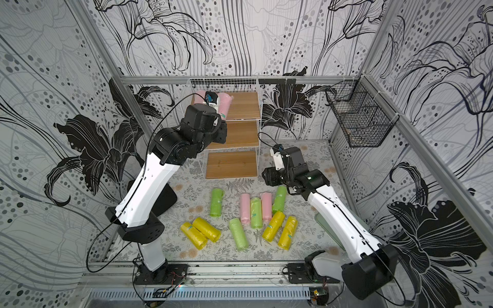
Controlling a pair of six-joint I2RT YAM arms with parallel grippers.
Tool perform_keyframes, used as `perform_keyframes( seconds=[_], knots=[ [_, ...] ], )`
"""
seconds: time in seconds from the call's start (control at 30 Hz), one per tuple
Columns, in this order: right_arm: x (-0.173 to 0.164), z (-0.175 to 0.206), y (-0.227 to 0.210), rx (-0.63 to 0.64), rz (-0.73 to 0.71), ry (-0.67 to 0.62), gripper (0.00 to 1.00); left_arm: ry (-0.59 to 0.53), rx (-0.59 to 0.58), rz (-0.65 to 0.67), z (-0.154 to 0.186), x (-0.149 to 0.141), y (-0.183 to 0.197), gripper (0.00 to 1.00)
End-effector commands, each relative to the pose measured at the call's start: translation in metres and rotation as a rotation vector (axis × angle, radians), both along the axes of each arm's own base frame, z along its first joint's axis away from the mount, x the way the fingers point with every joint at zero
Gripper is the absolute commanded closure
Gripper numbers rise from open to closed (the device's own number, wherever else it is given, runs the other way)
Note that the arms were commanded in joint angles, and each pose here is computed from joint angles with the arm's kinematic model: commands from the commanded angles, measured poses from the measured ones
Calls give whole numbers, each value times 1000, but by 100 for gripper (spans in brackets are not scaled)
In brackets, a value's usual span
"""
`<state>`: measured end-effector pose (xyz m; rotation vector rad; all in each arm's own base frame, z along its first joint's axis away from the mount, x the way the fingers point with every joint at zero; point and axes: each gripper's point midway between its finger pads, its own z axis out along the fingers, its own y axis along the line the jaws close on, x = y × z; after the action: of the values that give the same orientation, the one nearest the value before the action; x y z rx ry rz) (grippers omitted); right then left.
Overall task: Sort the rolls of trash bags by color and place them on the shelf
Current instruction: Place the roll of trash bags on the shelf.
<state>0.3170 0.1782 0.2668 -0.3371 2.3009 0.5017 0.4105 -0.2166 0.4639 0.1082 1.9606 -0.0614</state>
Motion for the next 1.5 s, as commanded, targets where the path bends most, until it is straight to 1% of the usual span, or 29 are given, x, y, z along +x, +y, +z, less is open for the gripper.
perform_keyframes(
  seconds=[0.0, 0.3, 0.67, 0.8, 0.93, 1.33, 1.47],
  knots=[
    [-5, 5, 4, 31, 15, 2, 36, -119, -73, 40, 29, 22, 8, 84],
    [-7, 20, -1, 7, 8, -27, 36, -115, -82, 62, 19, 47, 13, 83],
    [-4, 21, 2, 18, 13, -33, 36, -103, -73, 105, 11, 60, 27, 82],
    [-4, 15, 1, 8, 14, -18, 36, -99, -65, 113, 5, 67, 26, 82],
    [-4, 17, 2, 11, 15, -21, 36, -101, -60, 120, 2, 73, 26, 81],
    [-7, 16, 4, 23, 29, -11, 36, -126, -80, 161, 8, 83, 44, 77],
    [-7, 14, 4, 18, 28, -8, 36, -139, -95, 149, 10, 86, 41, 76]
  ],
)
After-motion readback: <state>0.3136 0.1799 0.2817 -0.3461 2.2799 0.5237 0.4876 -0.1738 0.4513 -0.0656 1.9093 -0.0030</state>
